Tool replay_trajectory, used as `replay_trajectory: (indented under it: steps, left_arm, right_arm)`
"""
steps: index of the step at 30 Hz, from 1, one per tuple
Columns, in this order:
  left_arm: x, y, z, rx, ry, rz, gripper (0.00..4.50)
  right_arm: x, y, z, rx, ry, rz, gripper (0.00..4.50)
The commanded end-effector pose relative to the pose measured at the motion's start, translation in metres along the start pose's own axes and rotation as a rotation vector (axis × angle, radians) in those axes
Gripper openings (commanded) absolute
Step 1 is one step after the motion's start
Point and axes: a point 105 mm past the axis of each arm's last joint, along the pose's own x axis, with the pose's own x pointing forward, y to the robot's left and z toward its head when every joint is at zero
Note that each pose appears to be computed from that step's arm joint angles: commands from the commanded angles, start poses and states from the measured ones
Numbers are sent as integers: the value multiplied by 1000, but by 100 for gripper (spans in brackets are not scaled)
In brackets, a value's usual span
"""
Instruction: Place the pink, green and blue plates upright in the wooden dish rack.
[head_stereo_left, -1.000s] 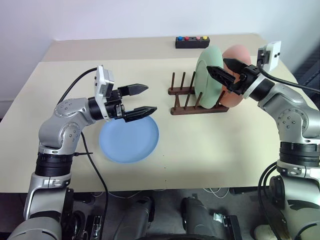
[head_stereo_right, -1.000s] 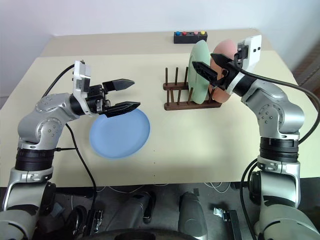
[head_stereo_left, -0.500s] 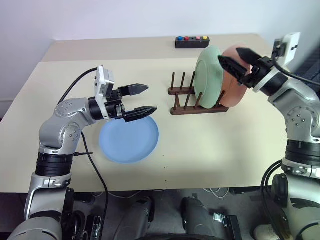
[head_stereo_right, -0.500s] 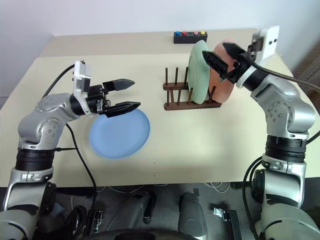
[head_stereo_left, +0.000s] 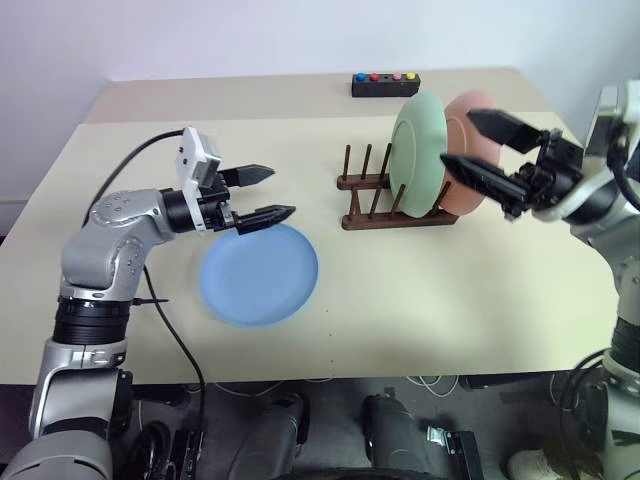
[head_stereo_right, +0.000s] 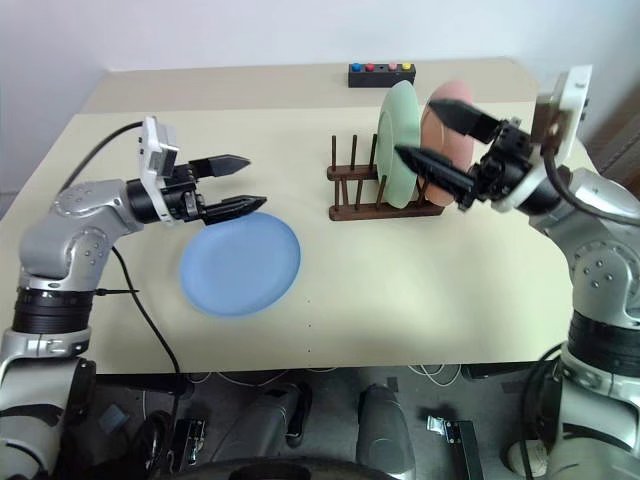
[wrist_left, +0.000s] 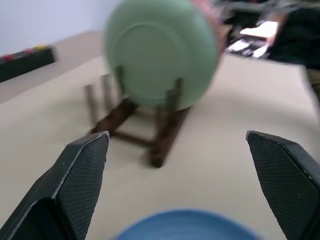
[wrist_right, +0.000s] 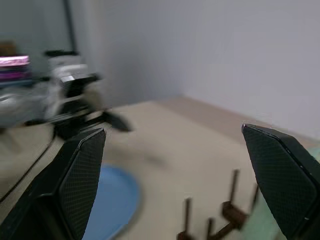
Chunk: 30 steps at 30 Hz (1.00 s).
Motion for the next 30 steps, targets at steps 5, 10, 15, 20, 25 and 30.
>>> replay_trajectory:
  steps: [5,10,15,20,25,30]
  left_arm:
    - [-44,25,-10,-97,217,149,450]
    - [-77,33,-39,-281,410,275,450]
    - [-88,22,-49,-468,477,310,450]
    - [-88,18,-68,-711,544,382,450]
    - [-82,15,-78,-743,633,409,450]
    - [-83,19,-80,-783,707,426,450]
  right_arm:
    - [-4,30,-4,-65,6,126,446]
    - [-5,34,-9,-56,-10,147,446]
    - [-4,38,-14,-31,-21,176,446]
    - [0,36,-14,-35,-36,173,446]
    - [3,37,-16,-36,-45,159,446]
    - [1,38,-18,-32,-44,133,446]
